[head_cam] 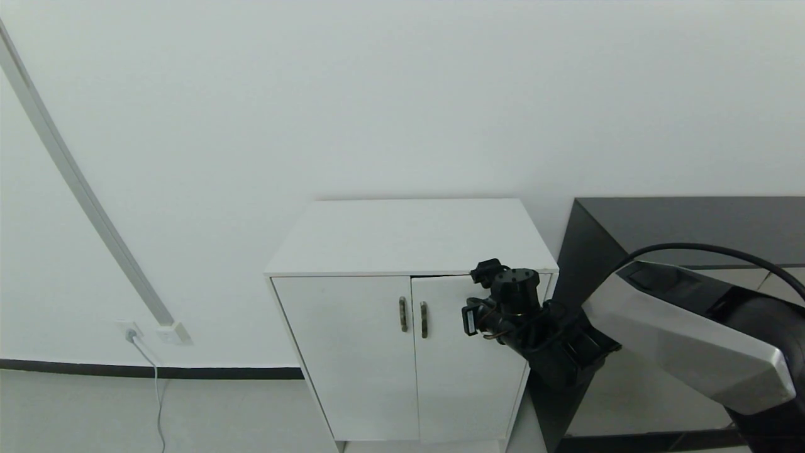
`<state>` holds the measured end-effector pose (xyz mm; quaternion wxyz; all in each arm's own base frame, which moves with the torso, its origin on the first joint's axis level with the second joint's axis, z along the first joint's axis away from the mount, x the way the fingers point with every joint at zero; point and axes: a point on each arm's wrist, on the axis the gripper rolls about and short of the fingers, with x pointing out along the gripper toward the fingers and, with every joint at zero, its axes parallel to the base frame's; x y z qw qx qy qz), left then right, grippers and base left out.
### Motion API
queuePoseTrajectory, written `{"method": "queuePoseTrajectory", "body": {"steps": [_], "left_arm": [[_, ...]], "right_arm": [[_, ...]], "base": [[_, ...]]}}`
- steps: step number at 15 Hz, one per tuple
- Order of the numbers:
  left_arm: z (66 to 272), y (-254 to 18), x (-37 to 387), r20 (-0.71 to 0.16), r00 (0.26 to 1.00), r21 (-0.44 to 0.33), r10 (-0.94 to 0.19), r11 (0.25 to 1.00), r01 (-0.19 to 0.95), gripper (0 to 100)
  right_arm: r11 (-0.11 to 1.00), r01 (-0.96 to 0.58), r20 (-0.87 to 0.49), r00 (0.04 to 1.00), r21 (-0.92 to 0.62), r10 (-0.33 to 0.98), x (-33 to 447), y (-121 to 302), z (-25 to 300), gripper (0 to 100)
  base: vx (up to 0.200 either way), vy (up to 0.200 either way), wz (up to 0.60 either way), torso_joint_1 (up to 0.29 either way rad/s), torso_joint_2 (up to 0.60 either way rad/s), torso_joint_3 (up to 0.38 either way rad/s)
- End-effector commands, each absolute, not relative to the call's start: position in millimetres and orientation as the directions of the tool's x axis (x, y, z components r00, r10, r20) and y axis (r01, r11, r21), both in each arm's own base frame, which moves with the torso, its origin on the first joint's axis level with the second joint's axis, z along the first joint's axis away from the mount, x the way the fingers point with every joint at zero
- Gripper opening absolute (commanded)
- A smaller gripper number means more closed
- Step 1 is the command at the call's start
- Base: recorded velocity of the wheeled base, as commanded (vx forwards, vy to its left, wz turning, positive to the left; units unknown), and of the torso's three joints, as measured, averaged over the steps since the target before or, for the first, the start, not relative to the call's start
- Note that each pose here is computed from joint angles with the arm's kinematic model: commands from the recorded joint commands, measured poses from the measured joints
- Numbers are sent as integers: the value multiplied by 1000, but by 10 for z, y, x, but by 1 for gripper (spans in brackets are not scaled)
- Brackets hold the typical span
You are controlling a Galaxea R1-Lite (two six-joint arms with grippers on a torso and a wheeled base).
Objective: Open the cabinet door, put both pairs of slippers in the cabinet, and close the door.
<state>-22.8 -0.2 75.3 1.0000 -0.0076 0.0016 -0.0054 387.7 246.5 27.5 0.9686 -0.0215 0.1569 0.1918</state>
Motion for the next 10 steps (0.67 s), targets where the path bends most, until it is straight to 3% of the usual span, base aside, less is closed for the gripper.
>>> {"method": "queuePoseTrajectory", "body": {"steps": [1,10], "left_arm": [[752,-2,-227,-5,1000,-14,-11,1000,11,0],[758,-2,-228,-2,1000,-15,-11,1000,11,0]], "right_arm": [[927,-375,-313,878,17,361,3909,2455,280,0],[930,-366,-311,882,18,353,3972,2437,295,0]], "base": [[0,0,0,0,0,0],[0,0,0,0,0,0]]}}
